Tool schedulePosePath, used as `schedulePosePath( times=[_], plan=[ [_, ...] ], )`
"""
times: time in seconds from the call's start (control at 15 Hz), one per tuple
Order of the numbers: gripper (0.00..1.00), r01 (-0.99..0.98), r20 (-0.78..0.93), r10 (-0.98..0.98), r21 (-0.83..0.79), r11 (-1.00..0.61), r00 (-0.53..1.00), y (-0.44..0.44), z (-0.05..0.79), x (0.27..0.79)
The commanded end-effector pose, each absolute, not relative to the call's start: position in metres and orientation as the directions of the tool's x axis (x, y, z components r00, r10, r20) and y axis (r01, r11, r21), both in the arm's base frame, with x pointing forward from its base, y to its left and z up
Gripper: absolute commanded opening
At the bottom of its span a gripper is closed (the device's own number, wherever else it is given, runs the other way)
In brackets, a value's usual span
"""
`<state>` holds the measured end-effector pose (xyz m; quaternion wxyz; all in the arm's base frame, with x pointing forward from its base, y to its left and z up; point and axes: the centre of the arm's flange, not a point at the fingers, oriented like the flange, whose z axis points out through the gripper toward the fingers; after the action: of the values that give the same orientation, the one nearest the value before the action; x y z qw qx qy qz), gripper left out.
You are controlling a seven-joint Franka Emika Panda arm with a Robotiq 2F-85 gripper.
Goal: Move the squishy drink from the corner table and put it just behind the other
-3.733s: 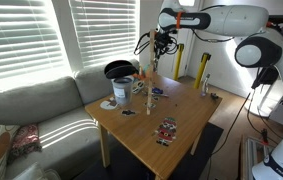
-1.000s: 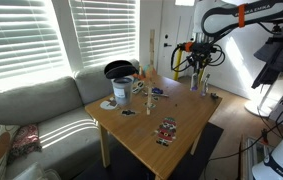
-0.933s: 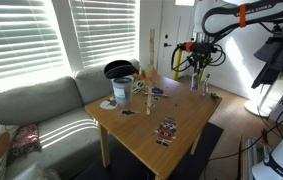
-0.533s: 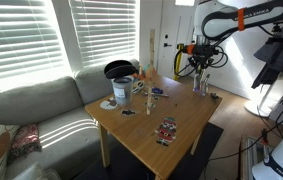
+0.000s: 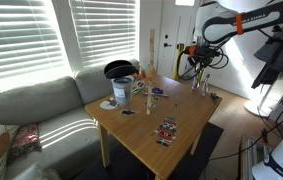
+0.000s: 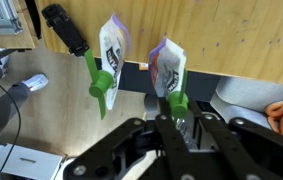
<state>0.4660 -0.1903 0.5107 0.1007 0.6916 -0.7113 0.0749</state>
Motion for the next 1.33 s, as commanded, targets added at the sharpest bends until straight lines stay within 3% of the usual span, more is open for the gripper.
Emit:
schedulePosePath(
  times=[0.0,1.27],
  plan=[
    [0.05,-1.000,0.256,-0.966,0.017,0.024,-0.019,-0.182,0.511,0.461],
    [0.05,-0.997,0.268,-0.963,0.067,0.050,-0.030,-0.147,0.505,0.452]
  ],
)
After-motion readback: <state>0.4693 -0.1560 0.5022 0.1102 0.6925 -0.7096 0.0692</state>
